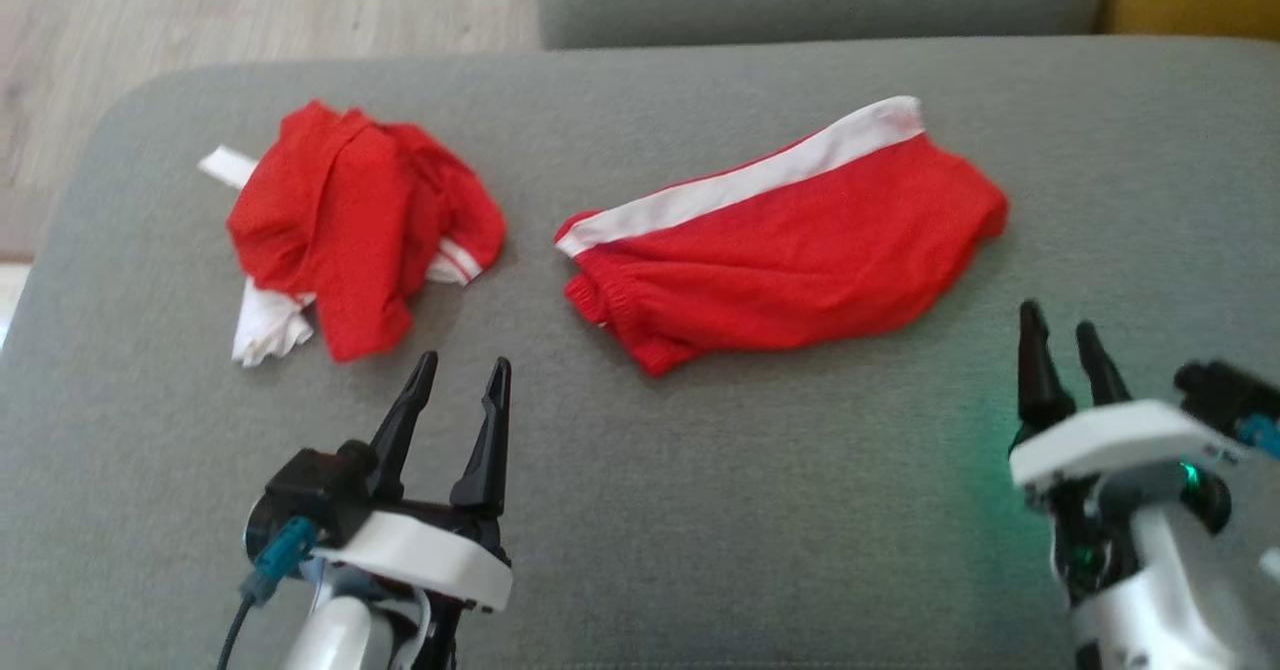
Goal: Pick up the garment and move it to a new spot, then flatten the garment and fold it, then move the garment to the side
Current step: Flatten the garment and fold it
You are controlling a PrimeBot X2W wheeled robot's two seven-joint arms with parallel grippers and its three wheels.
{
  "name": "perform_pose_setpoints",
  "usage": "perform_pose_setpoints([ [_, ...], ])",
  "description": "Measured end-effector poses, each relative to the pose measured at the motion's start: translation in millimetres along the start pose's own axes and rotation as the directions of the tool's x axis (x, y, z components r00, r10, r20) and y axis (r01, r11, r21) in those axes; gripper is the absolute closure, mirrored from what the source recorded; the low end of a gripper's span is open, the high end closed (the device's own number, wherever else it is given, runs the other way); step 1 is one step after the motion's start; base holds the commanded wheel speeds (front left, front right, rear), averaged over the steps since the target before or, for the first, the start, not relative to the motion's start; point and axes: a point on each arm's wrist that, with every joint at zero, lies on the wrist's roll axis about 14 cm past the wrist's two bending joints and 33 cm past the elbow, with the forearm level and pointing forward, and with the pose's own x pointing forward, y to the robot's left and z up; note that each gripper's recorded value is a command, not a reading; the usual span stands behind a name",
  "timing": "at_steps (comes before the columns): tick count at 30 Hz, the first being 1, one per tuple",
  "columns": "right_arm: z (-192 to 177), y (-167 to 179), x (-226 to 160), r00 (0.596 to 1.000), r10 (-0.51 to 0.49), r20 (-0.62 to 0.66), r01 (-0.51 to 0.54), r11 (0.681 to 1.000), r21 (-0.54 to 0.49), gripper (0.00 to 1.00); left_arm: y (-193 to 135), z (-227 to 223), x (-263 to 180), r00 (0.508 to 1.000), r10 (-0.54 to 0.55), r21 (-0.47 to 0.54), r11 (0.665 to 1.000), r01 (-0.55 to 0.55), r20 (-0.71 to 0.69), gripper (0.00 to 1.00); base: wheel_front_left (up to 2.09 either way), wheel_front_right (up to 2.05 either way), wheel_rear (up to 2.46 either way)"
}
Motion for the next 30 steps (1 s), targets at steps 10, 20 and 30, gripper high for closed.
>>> perform_pose_setpoints([
  [10, -29.8, 11.2, 67.6, 0.988, -0.029, -0.151, 0.057, 0.981, 0.184, 0.00, 19.7, -12.9, -2.4, 0.998, 0.037, 0.023, 0.999, -0.036, -0.048, 0.00, 0.00, 0.00, 0.00],
  [20, -53.9, 6.2, 110.7, 0.959, -0.110, -0.260, 0.169, 0.962, 0.217, 0.00, 33.5, -16.4, -10.3, 0.995, 0.082, 0.005, 0.997, -0.082, -0.065, 0.00, 0.00, 0.00, 0.00],
  [30, -55.2, 11.8, 131.6, 0.945, -0.108, -0.310, 0.182, 0.958, 0.222, 0.00, 40.0, -14.4, -5.4, 0.994, 0.097, 0.003, 0.995, -0.097, -0.060, 0.00, 0.00, 0.00, 0.00],
])
